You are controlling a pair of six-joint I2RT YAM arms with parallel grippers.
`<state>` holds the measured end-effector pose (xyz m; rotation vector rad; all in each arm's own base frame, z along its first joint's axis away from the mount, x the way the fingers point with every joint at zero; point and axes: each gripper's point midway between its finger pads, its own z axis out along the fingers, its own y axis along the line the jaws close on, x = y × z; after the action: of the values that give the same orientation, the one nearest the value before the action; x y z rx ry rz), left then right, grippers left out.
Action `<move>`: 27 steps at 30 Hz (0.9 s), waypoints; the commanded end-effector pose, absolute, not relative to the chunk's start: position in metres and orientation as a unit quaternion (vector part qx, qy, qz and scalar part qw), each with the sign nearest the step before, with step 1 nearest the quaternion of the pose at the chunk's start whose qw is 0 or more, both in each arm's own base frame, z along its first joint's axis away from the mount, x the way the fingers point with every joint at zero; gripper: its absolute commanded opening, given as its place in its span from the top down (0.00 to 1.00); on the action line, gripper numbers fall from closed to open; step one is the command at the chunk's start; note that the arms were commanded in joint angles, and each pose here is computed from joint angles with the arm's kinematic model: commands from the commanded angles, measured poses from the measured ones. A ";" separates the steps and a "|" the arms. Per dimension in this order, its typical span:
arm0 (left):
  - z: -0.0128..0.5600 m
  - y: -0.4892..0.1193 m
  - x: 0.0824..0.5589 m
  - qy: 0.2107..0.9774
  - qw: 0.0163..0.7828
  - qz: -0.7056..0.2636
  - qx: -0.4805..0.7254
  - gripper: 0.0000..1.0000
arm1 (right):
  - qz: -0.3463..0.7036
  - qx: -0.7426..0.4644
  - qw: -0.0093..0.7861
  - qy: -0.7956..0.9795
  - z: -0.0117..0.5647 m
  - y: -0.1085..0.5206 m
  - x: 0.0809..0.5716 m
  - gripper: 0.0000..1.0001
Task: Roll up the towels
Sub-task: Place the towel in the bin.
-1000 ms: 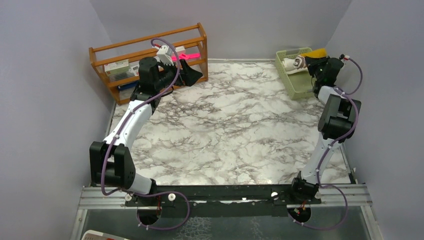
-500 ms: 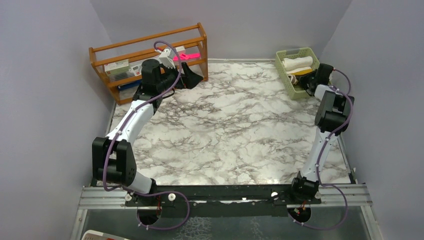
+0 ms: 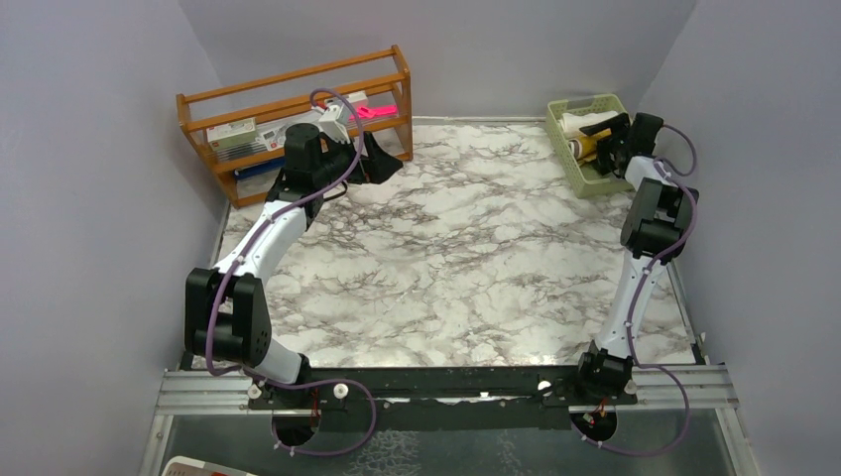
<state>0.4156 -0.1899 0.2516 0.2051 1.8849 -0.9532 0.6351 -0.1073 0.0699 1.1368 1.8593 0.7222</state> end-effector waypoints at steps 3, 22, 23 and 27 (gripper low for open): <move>0.244 -0.193 0.414 0.776 0.481 -0.398 0.098 0.01 | 0.276 0.473 0.379 0.746 0.074 -0.104 0.623 0.13; 0.228 -0.196 0.404 0.783 0.458 -0.407 0.107 0.01 | 0.208 0.507 0.357 0.756 0.147 -0.113 0.584 0.03; 0.227 -0.196 0.403 0.783 0.457 -0.409 0.107 0.01 | 0.208 0.506 0.364 0.754 0.156 -0.113 0.583 0.03; 0.225 -0.197 0.401 0.782 0.454 -0.413 0.107 0.01 | 0.195 0.502 0.387 0.749 0.172 -0.118 0.580 0.03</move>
<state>0.4072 -0.1933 0.2299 0.2291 1.9314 -0.9859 0.5858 -0.1093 0.1301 1.3172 1.9641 0.5734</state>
